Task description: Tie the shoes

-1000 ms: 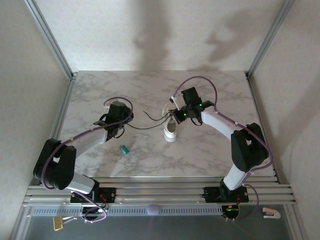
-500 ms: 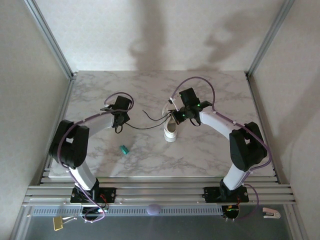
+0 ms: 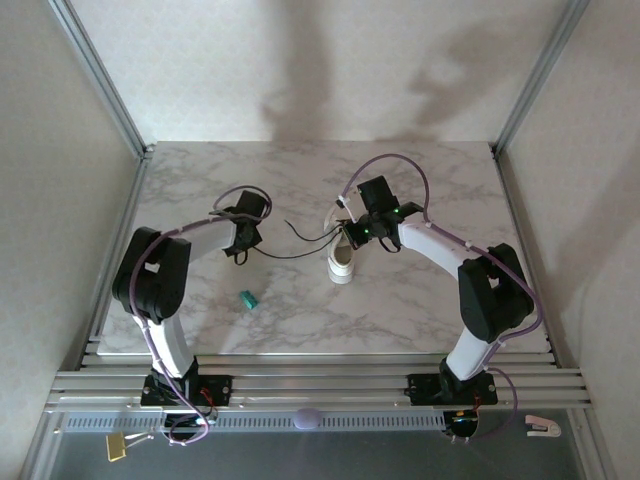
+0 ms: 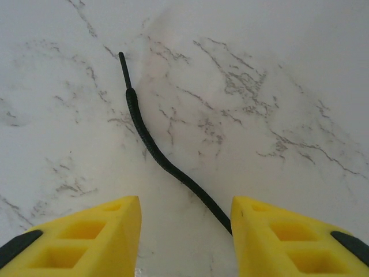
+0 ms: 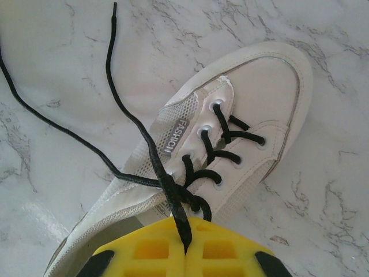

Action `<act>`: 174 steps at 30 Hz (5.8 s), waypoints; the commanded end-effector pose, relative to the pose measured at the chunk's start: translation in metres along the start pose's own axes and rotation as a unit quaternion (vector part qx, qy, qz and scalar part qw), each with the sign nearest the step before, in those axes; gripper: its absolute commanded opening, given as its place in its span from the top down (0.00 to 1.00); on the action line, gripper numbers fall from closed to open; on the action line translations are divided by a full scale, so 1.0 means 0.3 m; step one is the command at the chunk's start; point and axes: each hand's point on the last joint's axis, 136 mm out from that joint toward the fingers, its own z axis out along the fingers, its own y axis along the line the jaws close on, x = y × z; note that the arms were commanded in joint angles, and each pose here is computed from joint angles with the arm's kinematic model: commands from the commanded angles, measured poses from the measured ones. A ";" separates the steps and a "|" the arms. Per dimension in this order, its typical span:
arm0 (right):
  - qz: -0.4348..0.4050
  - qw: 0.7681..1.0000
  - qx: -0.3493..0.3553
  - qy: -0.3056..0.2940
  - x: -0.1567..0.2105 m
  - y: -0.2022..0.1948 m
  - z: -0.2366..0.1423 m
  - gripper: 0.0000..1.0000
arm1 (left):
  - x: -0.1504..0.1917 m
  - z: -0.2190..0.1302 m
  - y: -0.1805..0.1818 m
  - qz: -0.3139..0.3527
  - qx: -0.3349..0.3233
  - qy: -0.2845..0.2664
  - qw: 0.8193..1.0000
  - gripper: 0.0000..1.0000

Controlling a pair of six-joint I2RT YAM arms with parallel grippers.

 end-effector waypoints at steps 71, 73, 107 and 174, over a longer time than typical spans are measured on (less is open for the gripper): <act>-0.112 0.976 -0.012 -0.187 -0.014 0.103 -0.073 1.00 | 0.199 -0.682 -1.126 0.329 0.582 0.058 0.741 1.00; -0.114 0.975 -0.011 -0.192 -0.015 0.104 -0.076 1.00 | 0.232 -0.688 -1.126 0.339 0.585 0.067 0.734 1.00; -0.042 0.992 -0.027 -0.112 -0.002 0.074 -0.038 1.00 | 0.050 -0.690 -0.640 0.320 0.555 -0.145 0.754 0.41; 0.079 0.985 0.083 -0.126 -0.003 -0.203 -0.172 0.60 | 0.304 -0.600 -0.729 0.437 0.631 -0.154 0.622 1.00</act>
